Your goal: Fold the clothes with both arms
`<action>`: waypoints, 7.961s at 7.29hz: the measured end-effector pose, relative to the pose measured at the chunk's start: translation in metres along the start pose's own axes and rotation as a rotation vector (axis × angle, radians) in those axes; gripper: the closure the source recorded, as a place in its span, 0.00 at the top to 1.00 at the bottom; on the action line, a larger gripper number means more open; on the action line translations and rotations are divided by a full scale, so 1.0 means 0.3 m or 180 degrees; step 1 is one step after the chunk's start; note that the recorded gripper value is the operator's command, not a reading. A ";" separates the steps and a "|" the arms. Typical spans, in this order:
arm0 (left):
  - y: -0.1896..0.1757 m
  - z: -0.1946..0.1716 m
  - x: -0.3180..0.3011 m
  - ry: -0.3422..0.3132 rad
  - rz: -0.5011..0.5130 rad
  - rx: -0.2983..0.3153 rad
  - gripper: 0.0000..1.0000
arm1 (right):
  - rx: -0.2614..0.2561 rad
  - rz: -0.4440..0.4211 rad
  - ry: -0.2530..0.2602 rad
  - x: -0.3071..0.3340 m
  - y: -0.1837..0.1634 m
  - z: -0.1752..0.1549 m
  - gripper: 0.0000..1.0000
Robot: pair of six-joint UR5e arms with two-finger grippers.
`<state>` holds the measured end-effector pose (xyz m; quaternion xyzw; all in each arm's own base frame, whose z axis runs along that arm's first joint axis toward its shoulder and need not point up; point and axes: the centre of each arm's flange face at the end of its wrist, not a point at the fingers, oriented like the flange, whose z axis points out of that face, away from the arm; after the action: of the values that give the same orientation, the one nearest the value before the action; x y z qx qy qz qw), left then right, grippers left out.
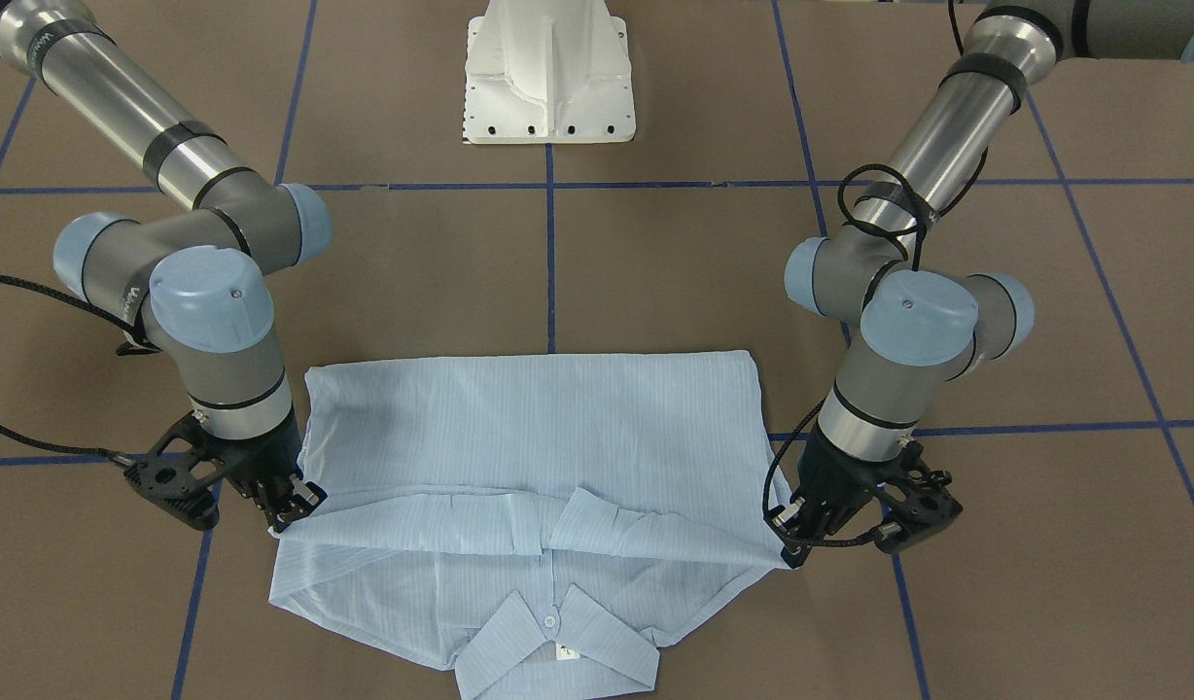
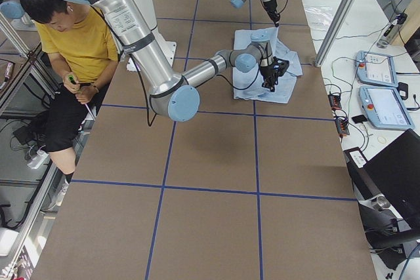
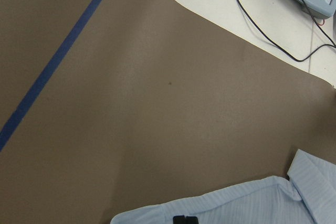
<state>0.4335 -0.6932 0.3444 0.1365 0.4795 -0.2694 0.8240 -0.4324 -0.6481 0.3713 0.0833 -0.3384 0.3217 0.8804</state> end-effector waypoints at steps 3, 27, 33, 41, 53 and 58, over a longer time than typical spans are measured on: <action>-0.016 0.058 -0.036 -0.0001 0.0064 0.0076 0.00 | 0.0020 -0.0047 0.0055 0.002 -0.028 0.130 0.00; -0.080 -0.001 -0.078 0.0075 0.0200 0.0157 0.96 | -0.0741 0.0566 -0.0300 0.365 0.435 -0.103 0.00; -0.080 -0.017 -0.072 0.0093 0.0204 0.0157 0.96 | -0.1031 0.0524 -0.0395 0.376 0.453 -0.191 0.00; 0.060 -0.366 0.001 0.0671 0.0266 -0.0236 0.96 | -0.2963 0.0267 0.0333 0.799 1.105 -0.648 1.00; 0.954 -0.259 0.020 -0.0009 -0.0551 -0.0887 0.00 | -0.1434 0.0634 -0.0619 0.550 0.367 -0.478 1.00; 0.468 -0.186 -0.015 -0.0059 -0.0041 -0.0246 0.00 | -0.1369 0.0670 -0.0646 0.544 0.360 -0.485 1.00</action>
<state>0.4724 -0.5498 0.3155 0.0990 0.4828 -0.2571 0.8313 -0.3287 -0.4276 0.3594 -0.1096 -0.4924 0.3222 0.8011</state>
